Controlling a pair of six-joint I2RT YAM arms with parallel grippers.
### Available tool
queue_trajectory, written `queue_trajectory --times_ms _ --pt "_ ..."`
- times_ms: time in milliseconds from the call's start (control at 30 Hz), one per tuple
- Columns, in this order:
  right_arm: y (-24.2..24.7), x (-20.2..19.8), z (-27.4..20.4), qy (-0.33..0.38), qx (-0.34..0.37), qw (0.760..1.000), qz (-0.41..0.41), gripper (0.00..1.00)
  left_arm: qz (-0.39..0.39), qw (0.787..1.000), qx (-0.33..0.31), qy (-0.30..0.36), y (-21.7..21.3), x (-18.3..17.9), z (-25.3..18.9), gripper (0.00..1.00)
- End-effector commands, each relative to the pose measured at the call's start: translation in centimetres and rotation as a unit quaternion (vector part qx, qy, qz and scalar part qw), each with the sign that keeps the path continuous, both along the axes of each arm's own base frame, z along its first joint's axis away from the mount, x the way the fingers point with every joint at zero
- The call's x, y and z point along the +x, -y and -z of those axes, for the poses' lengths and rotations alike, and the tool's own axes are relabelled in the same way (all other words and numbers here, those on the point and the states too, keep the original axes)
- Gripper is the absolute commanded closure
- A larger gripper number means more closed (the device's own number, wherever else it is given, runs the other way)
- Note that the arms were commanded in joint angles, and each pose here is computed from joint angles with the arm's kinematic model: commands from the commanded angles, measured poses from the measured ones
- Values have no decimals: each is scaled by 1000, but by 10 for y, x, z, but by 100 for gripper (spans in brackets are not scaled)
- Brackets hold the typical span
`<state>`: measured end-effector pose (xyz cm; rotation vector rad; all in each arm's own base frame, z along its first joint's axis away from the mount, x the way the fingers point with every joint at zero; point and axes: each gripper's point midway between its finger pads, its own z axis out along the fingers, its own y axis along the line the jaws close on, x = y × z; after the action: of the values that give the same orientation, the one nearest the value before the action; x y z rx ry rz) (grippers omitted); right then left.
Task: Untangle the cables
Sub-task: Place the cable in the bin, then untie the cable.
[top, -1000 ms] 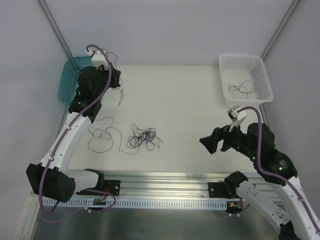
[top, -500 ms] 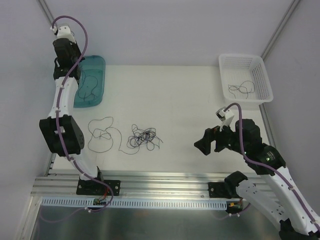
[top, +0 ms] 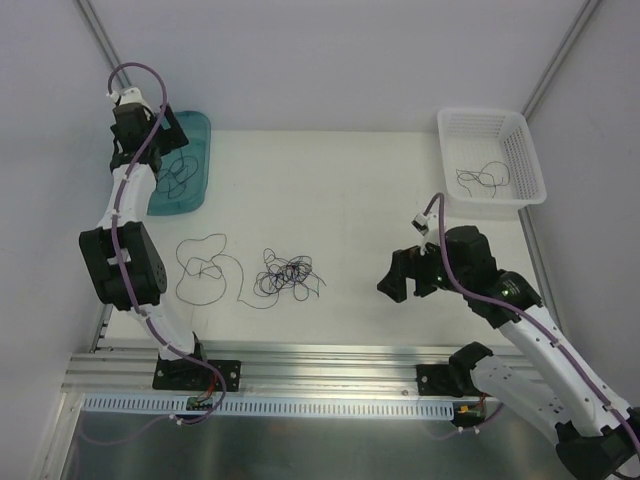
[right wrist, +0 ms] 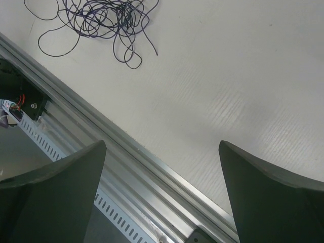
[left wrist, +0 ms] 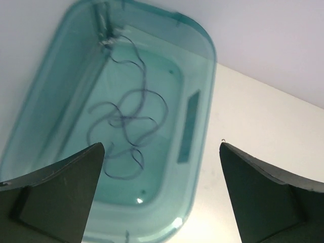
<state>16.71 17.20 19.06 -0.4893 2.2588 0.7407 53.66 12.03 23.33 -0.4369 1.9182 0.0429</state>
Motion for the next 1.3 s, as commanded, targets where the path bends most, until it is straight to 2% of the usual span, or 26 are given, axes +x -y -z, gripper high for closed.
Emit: queue_trajectory --times_ms 0,67,100,133,167,233,267,333,367,400,433,533,633,767,967,1067,1100,1267 --pt "-15 7 3 -16 26 1000 -1 1 45 995 -76 54 46 -31 -45 1" --pt "-20 7 9 -29 27 999 -4 1 78 990 -113 30 81 -50 -23 1" --pt "-23 9 15 -41 28 999 2 1 98 988 -116 33 98 -64 -31 1" --pt "-25 9 17 -47 29 998 2 1 108 987 -123 7 111 -78 -9 1" --pt "-28 7 20 -52 29 998 0 3 140 982 -125 13 137 -93 -19 1" --pt "-32 10 28 -62 25 998 14 4 163 977 -133 -37 160 -124 13 1" --pt "-36 7 30 -64 23 998 9 4 195 972 -130 -33 183 -141 7 1" --pt "-41 7 37 -70 21 997 14 4 229 960 -140 -75 205 -174 36 1" --pt "-43 6 40 -71 16 997 19 5 247 956 -140 -68 214 -189 32 1" --pt "-46 7 41 -69 18 997 19 5 285 944 -145 -77 231 -204 38 1" --pt "-50 4 43 -73 18 997 18 5 300 936 -152 -100 236 -220 56 1" --pt "-62 -1 49 -71 9 997 14 6 358 911 -165 -120 255 -257 69 1" --pt "-72 -3 56 -64 -4 998 14 7 397 896 -150 -132 270 -282 78 1" --pt "-93 -5 57 -70 5 997 21 8 387 893 -154 -169 274 -298 100 2" --pt "-117 -2 65 -62 -2 998 31 12 334 905 -144 -220 281 -303 136 7" --pt "-128 2 74 -62 2 997 39 14 333 904 -158 -219 293 -297 144 14" --pt "-131 2 77 -65 5 997 42 15 334 904 -166 -210 299 -293 143 20" --pt "-144 3 88 -67 18 997 44 29 336 894 -165 -245 314 -298 168 40"
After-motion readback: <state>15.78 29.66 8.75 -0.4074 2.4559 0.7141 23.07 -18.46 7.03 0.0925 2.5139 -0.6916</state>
